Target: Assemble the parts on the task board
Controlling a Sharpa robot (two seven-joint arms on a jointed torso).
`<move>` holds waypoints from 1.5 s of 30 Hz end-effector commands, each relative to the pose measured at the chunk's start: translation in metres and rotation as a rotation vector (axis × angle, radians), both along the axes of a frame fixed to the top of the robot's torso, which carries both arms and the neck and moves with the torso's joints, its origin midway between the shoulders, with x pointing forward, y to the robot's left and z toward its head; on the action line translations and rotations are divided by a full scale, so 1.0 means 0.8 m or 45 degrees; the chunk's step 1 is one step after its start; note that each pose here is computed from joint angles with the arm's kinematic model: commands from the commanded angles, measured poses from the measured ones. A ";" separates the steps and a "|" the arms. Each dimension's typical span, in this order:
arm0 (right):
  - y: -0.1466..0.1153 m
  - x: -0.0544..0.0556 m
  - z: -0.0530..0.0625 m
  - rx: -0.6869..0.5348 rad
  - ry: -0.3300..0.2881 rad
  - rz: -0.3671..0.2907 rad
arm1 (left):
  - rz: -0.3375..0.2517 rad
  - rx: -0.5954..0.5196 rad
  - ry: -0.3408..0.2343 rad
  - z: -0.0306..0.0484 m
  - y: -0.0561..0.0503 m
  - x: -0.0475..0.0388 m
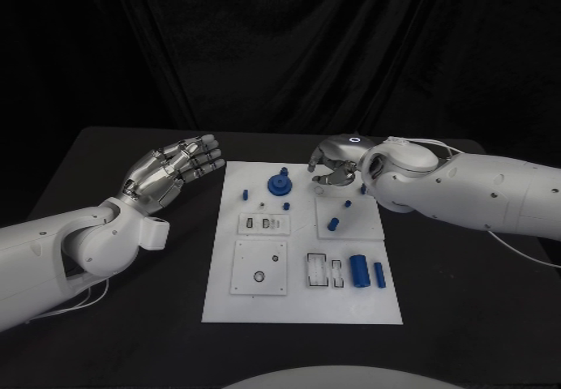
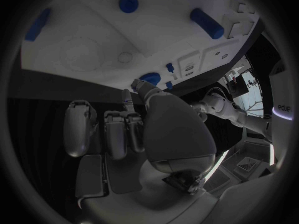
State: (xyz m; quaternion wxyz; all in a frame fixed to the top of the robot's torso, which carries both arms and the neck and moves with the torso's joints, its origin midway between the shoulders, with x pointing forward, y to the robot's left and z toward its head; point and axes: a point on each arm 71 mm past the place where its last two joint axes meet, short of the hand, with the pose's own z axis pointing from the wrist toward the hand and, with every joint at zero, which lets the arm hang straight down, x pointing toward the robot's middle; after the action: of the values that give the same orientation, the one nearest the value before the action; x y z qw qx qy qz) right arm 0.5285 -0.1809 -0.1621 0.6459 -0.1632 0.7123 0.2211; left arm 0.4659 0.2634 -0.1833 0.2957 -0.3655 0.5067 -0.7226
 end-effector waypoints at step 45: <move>-0.163 -0.049 -0.035 0.013 0.081 -0.257 | -0.002 -0.068 -0.066 0.0045 -0.002 -0.003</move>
State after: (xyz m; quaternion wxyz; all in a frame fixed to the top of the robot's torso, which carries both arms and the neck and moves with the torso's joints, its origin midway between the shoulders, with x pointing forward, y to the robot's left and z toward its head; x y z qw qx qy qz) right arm 0.4893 -0.3100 -0.1887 0.6443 -0.0851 0.7408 0.1699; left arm 0.4646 0.2616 -0.1842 0.2926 -0.3657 0.5072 -0.7235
